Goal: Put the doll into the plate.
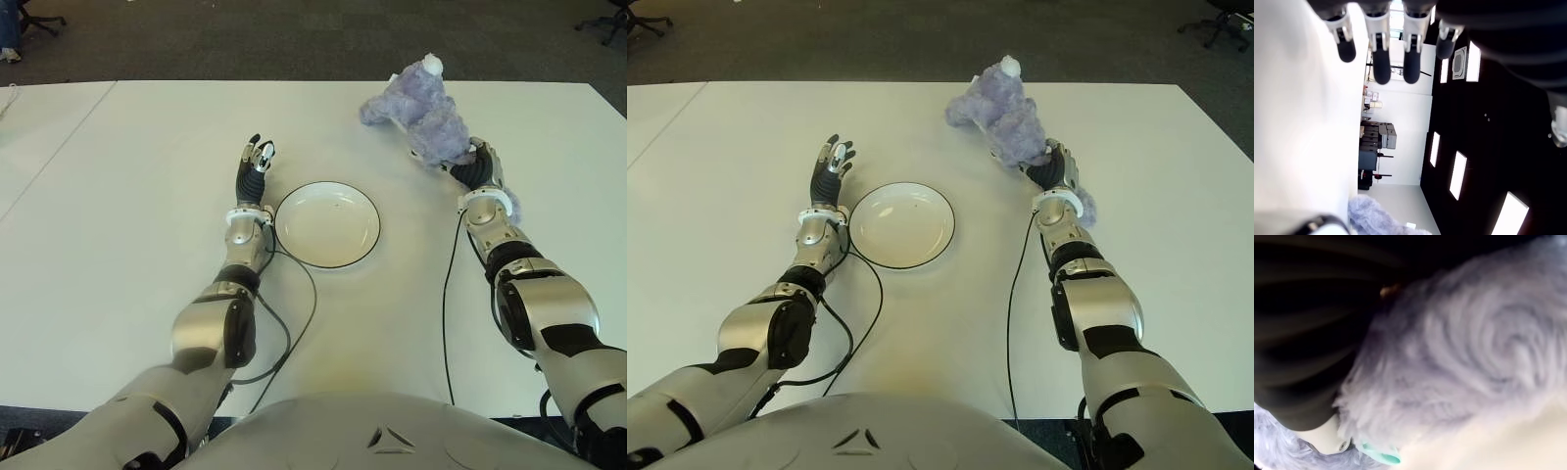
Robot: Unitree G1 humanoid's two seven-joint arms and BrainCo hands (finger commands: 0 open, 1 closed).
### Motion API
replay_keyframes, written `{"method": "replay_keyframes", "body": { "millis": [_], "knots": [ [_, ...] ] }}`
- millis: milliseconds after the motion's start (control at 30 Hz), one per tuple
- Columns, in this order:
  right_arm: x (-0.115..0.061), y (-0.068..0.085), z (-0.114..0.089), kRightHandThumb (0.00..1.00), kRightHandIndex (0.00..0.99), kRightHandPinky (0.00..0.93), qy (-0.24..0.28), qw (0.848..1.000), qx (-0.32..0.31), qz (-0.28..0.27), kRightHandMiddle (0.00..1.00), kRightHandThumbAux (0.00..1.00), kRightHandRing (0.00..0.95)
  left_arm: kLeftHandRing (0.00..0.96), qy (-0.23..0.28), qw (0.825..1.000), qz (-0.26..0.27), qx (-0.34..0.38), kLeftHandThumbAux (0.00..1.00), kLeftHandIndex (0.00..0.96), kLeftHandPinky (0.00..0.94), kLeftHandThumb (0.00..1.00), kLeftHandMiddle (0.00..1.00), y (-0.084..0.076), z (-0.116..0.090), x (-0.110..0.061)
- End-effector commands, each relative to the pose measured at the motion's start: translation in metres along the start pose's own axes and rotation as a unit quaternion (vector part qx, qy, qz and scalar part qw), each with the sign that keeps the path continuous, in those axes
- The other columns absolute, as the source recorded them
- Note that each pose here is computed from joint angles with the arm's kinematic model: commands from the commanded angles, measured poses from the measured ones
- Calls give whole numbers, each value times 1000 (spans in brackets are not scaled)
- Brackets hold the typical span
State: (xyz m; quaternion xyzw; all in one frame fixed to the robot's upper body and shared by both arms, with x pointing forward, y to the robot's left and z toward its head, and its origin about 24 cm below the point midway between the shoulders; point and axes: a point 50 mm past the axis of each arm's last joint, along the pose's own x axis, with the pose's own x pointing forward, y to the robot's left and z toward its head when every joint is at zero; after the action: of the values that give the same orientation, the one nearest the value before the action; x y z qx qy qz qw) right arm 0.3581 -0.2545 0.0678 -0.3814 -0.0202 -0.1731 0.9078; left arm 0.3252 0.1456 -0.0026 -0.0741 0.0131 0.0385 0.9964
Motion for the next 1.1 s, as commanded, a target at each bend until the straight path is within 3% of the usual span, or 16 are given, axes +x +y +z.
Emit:
{"method": "replay_keyframes", "body": {
  "millis": [33,467,1100],
  "knots": [
    [12,-26,34,380,734,845,-110,989,60,-75,855,742,858,173,224,973,58,-14,390,87,99,0,183,22,-100,-92],
    [12,-41,52,416,731,849,-181,974,97,-91,853,718,862,167,220,972,58,-59,371,91,89,0,173,19,-99,-88],
    [12,-45,54,463,719,854,-190,972,103,-93,858,724,865,153,220,971,60,-72,367,87,59,0,163,15,-99,-88]
  ]
}}
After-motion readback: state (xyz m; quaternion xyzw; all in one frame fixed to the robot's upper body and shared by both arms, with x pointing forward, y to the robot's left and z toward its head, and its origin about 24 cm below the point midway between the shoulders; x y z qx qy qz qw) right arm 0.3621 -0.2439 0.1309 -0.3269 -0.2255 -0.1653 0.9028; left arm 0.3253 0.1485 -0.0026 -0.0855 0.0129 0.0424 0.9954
